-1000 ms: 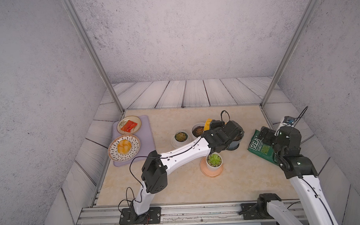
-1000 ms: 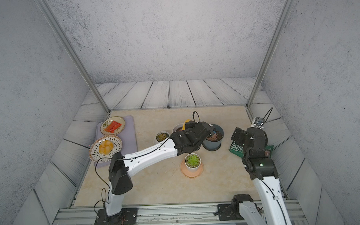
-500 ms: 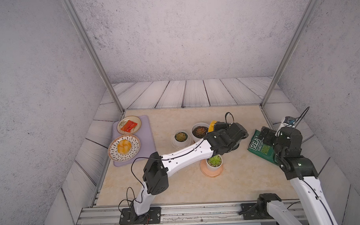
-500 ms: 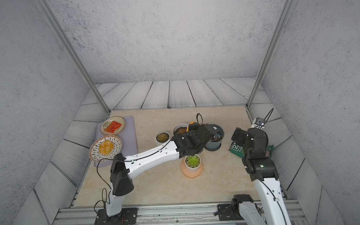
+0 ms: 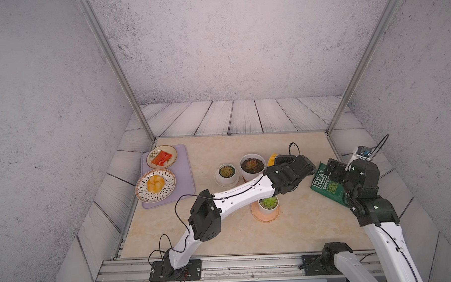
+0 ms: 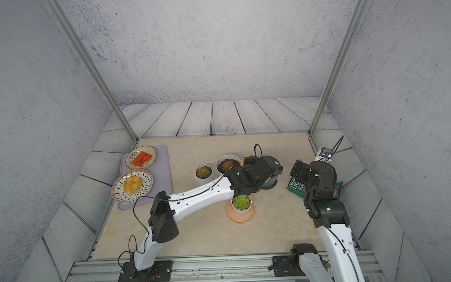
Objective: Water the succulent around the soil edge
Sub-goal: Water the soil of the potted plant with water.
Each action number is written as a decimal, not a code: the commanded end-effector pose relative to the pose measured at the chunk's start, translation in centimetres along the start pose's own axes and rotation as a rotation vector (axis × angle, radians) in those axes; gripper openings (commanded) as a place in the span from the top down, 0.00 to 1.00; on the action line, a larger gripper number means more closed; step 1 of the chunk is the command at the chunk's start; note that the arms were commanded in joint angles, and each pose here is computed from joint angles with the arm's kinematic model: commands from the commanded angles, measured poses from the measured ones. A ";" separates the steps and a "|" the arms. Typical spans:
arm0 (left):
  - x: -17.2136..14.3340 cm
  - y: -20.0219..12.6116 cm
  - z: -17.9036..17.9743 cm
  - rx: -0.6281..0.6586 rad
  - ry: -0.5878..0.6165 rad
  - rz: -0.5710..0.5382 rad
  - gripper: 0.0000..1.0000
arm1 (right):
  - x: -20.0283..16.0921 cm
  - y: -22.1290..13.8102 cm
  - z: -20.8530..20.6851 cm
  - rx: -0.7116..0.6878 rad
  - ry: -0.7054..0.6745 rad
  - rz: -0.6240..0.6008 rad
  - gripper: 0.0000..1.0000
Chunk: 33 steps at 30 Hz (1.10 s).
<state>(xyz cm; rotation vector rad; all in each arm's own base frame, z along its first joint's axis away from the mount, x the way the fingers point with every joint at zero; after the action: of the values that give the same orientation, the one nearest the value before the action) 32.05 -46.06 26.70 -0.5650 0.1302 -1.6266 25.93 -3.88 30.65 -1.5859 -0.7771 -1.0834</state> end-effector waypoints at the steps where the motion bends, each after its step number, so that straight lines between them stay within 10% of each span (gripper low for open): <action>1: 1.2 -0.3 1.3 0.028 -0.057 -0.030 1.00 | 0.5 -0.4 -0.3 -0.011 0.011 -0.026 0.01; 33: 2.1 3.5 3.1 0.074 -0.138 -0.042 1.00 | 0.4 -0.2 -0.3 -0.007 0.015 -0.026 0.01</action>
<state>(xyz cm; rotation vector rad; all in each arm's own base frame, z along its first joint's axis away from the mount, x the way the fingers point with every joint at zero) 35.73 -47.56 26.82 -0.6062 0.0426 -1.6151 25.80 -3.98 30.79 -1.5850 -0.7781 -1.0917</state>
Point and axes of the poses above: each gripper's point midway between its finger pads, its own y axis out along the fingers, its own z axis along the line the jaws close on, x = y × z, the point moved 2 cm from there along -y, back along the fingers, and after that the axes turned 14 degrees about -y, right-handed, at the moved point
